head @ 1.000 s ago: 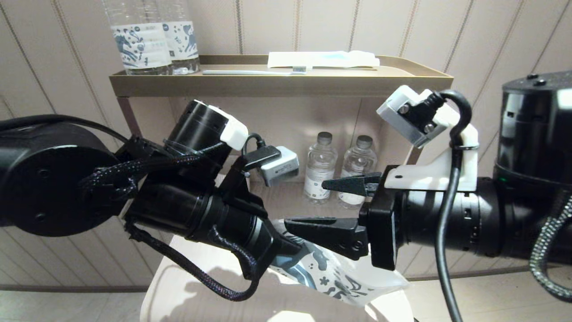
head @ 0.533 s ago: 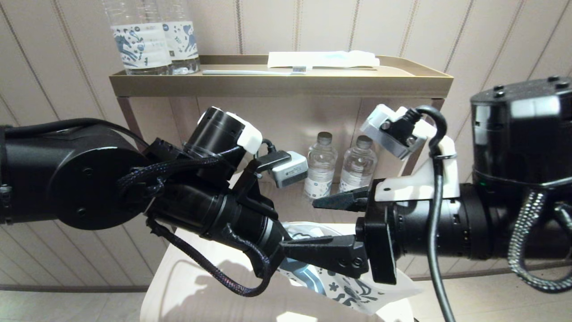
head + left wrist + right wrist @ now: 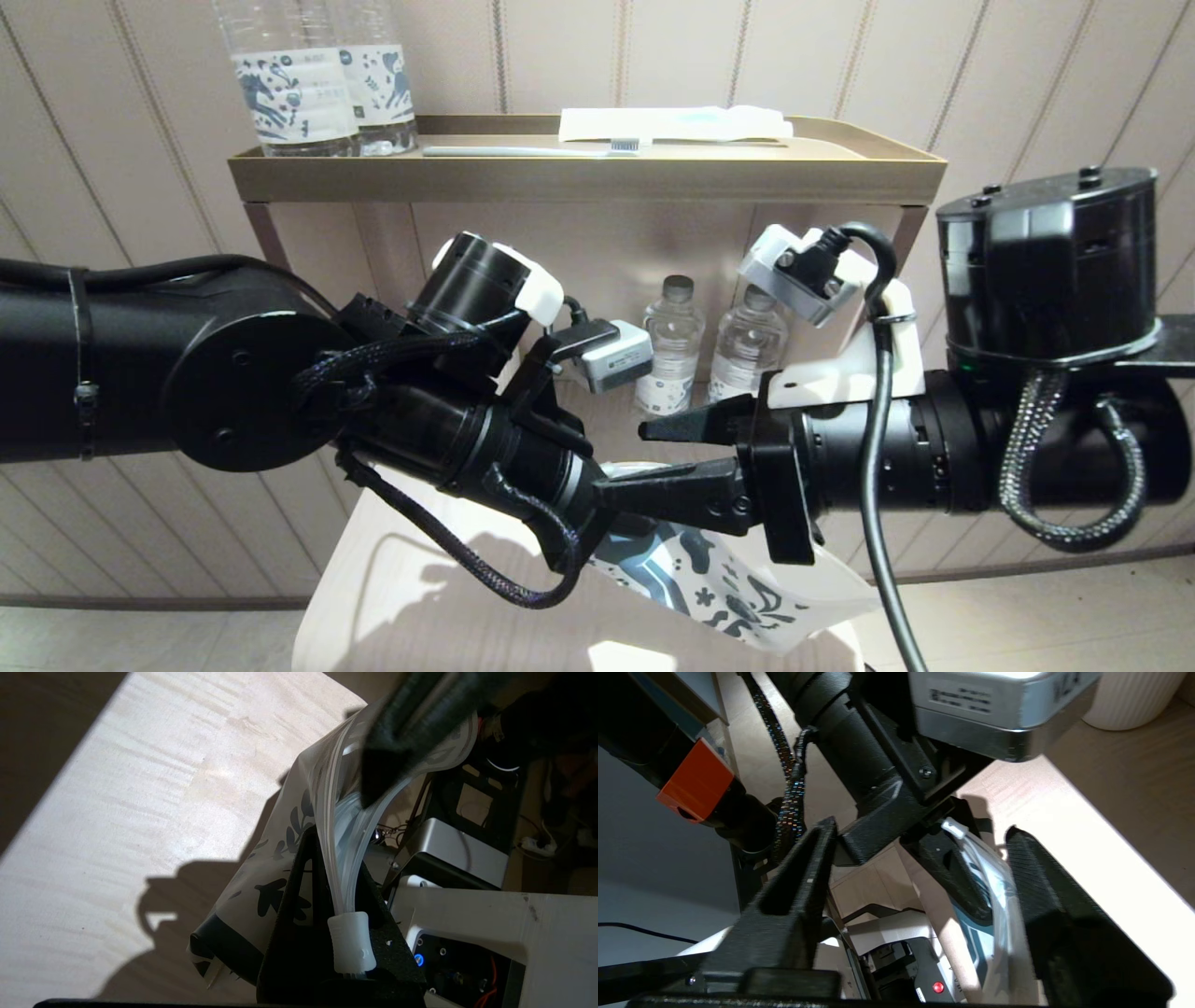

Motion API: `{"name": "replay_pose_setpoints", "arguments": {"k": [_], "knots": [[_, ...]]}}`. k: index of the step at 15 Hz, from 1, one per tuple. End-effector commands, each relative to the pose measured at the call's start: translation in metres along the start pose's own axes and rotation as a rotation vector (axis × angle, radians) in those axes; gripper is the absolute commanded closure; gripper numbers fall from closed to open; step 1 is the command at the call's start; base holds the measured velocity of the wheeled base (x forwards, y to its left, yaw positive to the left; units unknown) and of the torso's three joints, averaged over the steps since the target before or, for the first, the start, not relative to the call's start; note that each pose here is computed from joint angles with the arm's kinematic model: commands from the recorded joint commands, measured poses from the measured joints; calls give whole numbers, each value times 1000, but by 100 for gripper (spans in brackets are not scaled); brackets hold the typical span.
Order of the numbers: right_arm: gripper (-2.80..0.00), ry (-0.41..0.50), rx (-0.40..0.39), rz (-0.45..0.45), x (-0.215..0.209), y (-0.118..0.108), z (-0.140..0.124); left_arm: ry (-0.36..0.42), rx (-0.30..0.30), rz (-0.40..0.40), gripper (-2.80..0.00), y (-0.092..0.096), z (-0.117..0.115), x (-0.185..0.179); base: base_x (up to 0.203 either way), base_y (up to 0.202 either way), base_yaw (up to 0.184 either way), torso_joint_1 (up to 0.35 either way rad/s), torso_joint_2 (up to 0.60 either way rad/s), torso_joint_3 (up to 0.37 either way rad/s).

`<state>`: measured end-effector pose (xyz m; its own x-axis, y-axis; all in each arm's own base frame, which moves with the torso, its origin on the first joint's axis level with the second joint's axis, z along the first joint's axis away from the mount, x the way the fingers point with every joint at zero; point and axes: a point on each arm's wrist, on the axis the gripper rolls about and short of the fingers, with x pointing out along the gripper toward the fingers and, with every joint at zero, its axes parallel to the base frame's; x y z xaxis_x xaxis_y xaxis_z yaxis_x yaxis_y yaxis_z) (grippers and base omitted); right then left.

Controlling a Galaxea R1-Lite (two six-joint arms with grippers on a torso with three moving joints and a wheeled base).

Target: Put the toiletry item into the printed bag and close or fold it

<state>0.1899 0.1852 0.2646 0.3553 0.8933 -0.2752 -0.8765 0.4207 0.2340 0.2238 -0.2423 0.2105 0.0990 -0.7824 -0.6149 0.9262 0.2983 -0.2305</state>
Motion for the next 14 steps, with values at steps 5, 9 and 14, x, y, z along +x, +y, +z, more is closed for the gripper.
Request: {"name": "replay_pose_setpoints", "arguments": {"k": [5,9,14], "knots": [[0,12,-44,-10,-4,-1,-6,-5,5,-3,0,-1,0,-2,0,0,0,0,0,0],[0,9,-56,-8,-6,0,-6,-2,4,-3,0,0,0,0,0,0,0,0,0,0],[0,-1,-66,-6,-11,3,-5,-11,7,-1,0,-2,0,-5,0,0,0,0,0,0]]}}
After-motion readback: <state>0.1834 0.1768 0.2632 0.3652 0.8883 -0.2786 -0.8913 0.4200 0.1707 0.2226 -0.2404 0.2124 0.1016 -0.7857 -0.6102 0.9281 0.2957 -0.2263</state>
